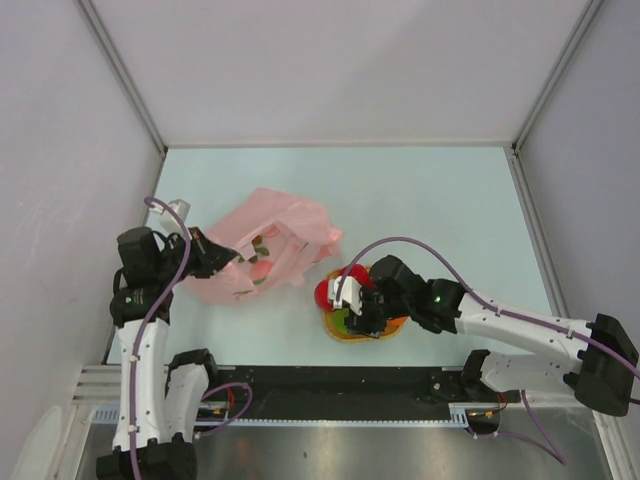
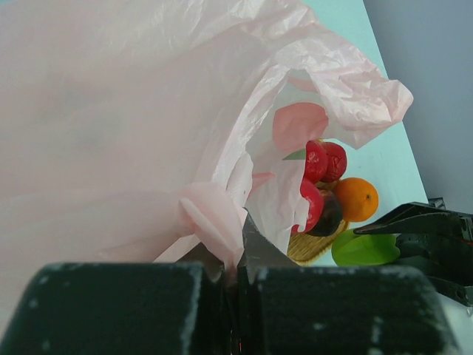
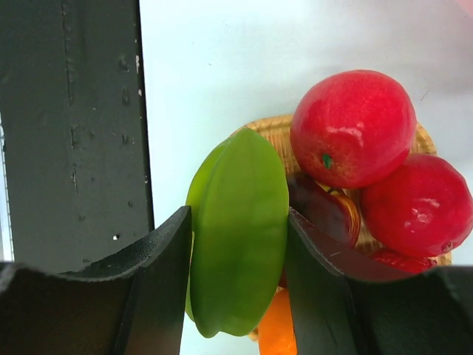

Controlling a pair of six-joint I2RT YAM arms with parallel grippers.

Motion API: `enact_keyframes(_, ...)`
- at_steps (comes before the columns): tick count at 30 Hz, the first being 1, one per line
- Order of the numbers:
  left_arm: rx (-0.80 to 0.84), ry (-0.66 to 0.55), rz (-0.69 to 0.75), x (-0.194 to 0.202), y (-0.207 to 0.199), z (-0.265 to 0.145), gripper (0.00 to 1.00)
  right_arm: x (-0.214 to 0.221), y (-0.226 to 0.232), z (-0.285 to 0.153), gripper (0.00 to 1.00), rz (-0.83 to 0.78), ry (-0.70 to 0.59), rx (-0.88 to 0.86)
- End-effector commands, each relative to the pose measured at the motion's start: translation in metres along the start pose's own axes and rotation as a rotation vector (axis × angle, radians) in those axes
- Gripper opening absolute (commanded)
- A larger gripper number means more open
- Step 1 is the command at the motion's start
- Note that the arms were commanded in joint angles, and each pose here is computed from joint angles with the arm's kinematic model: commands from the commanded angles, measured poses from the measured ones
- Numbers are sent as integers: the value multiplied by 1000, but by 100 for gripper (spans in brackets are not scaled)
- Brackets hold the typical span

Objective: Take the fake fruits out of the plastic bag
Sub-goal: Place the fake fruit on the plate.

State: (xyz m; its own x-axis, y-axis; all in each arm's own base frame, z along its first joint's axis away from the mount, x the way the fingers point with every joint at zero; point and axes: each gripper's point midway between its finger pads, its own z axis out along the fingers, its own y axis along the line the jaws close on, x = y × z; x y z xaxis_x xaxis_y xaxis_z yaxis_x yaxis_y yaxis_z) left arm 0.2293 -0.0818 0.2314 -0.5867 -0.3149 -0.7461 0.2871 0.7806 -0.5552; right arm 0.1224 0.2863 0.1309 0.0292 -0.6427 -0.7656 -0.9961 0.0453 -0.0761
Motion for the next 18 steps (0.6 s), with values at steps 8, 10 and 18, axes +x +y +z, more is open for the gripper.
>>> enact_keyframes(8,-20,-51,-1,1,1,-5,0,-21,-7,13,43,27,-64,106)
enact_keyframes(10,-20,-52,-8,4,0,-6,0,-22,-5,17,44,28,-62,103)
enact_keyframes(18,-2,-47,-18,9,-4,-8,0,-12,5,21,46,-2,-17,83)
